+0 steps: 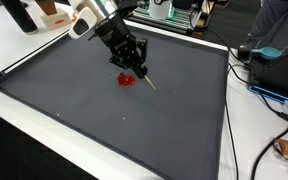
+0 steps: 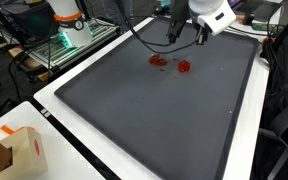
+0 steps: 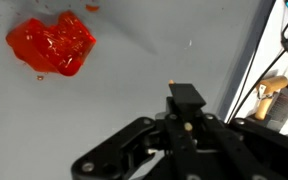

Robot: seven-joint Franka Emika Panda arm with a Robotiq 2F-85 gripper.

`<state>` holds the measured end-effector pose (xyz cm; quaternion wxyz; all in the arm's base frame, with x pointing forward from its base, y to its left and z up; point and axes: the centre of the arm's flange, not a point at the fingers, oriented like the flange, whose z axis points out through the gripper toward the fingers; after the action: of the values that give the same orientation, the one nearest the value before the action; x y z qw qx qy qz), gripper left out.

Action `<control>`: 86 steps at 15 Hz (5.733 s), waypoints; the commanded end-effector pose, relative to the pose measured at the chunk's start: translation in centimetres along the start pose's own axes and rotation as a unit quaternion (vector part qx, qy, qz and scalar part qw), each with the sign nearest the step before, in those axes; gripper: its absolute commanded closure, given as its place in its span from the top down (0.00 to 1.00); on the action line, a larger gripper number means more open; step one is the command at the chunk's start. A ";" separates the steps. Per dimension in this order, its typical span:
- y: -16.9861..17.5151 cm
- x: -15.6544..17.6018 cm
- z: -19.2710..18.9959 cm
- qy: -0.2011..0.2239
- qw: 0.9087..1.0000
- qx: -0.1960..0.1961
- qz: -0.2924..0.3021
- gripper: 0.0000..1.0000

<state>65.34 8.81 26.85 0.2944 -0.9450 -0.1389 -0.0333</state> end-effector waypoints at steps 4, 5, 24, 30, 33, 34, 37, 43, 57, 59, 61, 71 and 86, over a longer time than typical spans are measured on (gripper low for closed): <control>2.0 0.2 2.3 -0.007 0.999 0.030 0.021 0.03; 2.2 0.2 2.5 -0.007 0.999 0.032 0.023 0.03; 4.7 -0.5 2.3 -0.014 0.996 0.036 0.074 0.03; 4.2 -0.4 1.6 -0.010 0.993 0.026 0.114 0.03; 3.9 -0.4 1.0 -0.005 0.990 0.016 0.139 0.03; 3.8 -0.3 0.7 -0.005 0.989 0.017 0.146 0.03; 3.2 -0.2 -0.5 -0.001 0.986 -0.001 0.165 0.03; 1.5 0.2 -4.0 0.010 0.982 -0.039 0.184 0.03; -2.8 0.3 -9.1 -0.006 0.959 -0.212 0.189 0.03; -3.2 0.1 -9.2 -0.015 0.955 -0.228 0.189 0.03; -3.5 0.0 -9.3 -0.021 0.953 -0.235 0.190 0.03; -3.8 1.0 -9.4 -0.018 0.956 -0.231 0.179 0.13; -2.0 0.9 -4.5 -0.044 0.867 -0.436 0.236 0.03</control>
<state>65.44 7.32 33.05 -0.0961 -0.9913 0.0888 0.0115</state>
